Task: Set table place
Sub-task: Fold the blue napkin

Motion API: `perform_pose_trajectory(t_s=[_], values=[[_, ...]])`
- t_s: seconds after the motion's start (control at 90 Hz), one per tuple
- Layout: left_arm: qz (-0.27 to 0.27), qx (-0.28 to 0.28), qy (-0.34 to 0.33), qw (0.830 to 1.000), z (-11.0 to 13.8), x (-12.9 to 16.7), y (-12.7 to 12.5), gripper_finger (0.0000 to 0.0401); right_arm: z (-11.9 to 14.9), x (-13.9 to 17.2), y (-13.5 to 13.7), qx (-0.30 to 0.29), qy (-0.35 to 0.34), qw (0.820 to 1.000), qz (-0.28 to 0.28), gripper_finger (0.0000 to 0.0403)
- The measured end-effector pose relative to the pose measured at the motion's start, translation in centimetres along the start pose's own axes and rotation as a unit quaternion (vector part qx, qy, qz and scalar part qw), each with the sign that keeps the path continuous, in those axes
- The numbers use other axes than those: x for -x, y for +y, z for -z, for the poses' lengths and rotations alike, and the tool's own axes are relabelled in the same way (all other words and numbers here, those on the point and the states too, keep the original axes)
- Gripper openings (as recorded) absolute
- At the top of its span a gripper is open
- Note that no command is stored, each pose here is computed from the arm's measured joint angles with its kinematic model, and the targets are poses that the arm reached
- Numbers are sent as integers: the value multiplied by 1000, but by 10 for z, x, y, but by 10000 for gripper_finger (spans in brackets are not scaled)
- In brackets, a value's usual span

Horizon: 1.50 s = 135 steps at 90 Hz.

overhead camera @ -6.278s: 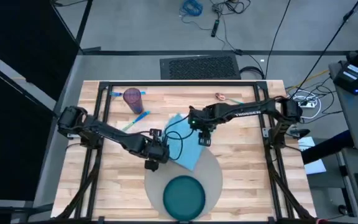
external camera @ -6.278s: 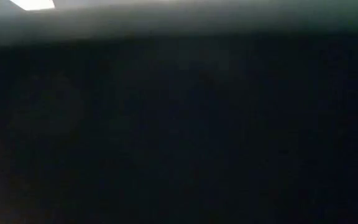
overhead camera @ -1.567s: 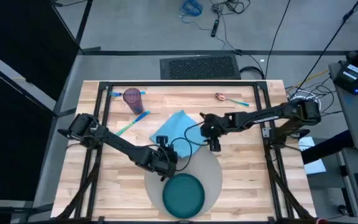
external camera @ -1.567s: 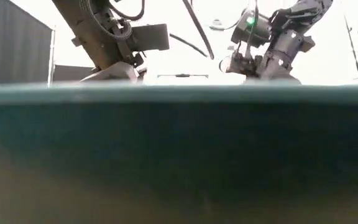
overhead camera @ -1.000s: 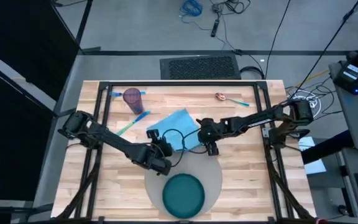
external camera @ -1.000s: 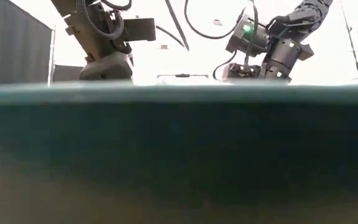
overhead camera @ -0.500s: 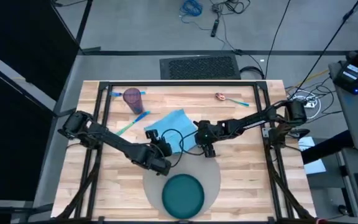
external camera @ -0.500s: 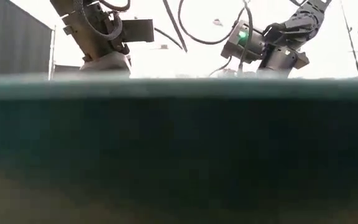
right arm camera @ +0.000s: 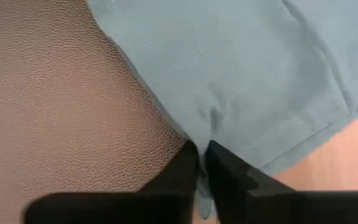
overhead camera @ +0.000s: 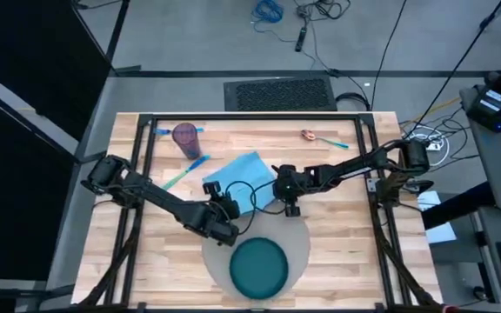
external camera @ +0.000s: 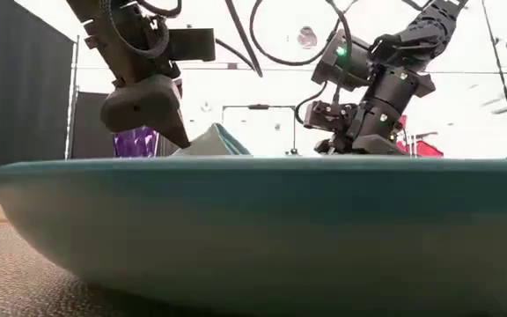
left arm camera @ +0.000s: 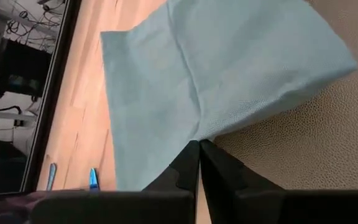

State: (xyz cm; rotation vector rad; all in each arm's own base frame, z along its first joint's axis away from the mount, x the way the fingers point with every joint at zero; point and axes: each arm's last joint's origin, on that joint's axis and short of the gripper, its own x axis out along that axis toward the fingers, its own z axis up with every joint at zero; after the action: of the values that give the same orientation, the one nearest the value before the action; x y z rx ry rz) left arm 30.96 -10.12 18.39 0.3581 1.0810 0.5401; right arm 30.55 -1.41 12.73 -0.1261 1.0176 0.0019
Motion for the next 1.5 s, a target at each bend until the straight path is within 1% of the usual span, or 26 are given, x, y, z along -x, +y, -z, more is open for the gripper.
perform_pose_trajectory(t_s=[0.122, 0.189, 0.311, 0.478, 0.578, 0.644, 0.711, 0.844, 0.944, 1.067, 1.178, 1.233, 1.267, 1.322, 1.344, 1.378, 1.433, 1.467, 1.5], values=[[0, 1, 0, 1000, 0, 0, 0, 0, -11, 5, -2, 1, 16, 1000, -1, 2], [-3, 10, 1, 1000, 0, 0, 0, 0, -19, 10, -4, 8, 25, 1000, 10, 2], [-35, 27, -4, 999, 3, 1, 2, 0, -36, 20, -9, 30, 37, 998, 38, 1], [-75, 68, -7, 995, 9, 5, 4, 0, -62, 37, -22, 59, 36, 996, 52, 1], [-89, 111, -4, 990, 14, 11, 8, 0, -72, 49, -39, 50, 36, 997, 52, 0], [-90, 135, -10, 987, 16, 14, 7, 0, -74, 56, -53, 34, 44, 998, 37, 0], [-81, 146, -13, 986, 17, 18, 3, 0, -72, 61, -66, 14, 54, 998, 16, 0], [-68, 163, -13, 984, 19, 22, -1, 0, -58, 67, -82, -39, 102, 994, -26, 0], [-60, 176, -21, 982, 18, 23, -4, 0, -51, 69, -80, -55, 135, 988, -50, 0], [-52, 181, -26, 982, 18, 24, -6, 0, -56, 68, -73, -47, 123, 990, -57, 0], [-54, 184, -32, 981, 20, 20, -7, 0, -58, 68, -67, -60, 120, 989, -69, 0], [-37, 190, -49, 980, 18, 16, -12, 0, -58, 68, -65, -64, 120, 988, -70, 0], [-18, 187, -65, 980, 15, 13, -16, 0, -59, 68, -65, -67, 120, 988, -69, 0], [37, 177, -93, 979, 8, 5, -24, 0, -59, 68, -65, -73, 116, 988, -68, 0], [62, 164, -106, 979, 6, 3, -28, 0, -60, 68, -65, -74, 115, 988, -67, 0], [100, 146, -129, 976, 3, -1, -33, 0, -60, 68, -65, -76, 114, 988, -67, 0], [159, 127, -170, 964, -3, -3, -37, 0, -60, 67, -65, -78, 111, 989, -65, 0], [181, 121, -187, 958, -6, -4, -38, 0, -61, 67, -66, -78, 110, 989, -65, 0], [188, 116, -195, 955, -6, -4, -39, 0, -60, 67, -65, -78, 111, 989, -65, 0]])
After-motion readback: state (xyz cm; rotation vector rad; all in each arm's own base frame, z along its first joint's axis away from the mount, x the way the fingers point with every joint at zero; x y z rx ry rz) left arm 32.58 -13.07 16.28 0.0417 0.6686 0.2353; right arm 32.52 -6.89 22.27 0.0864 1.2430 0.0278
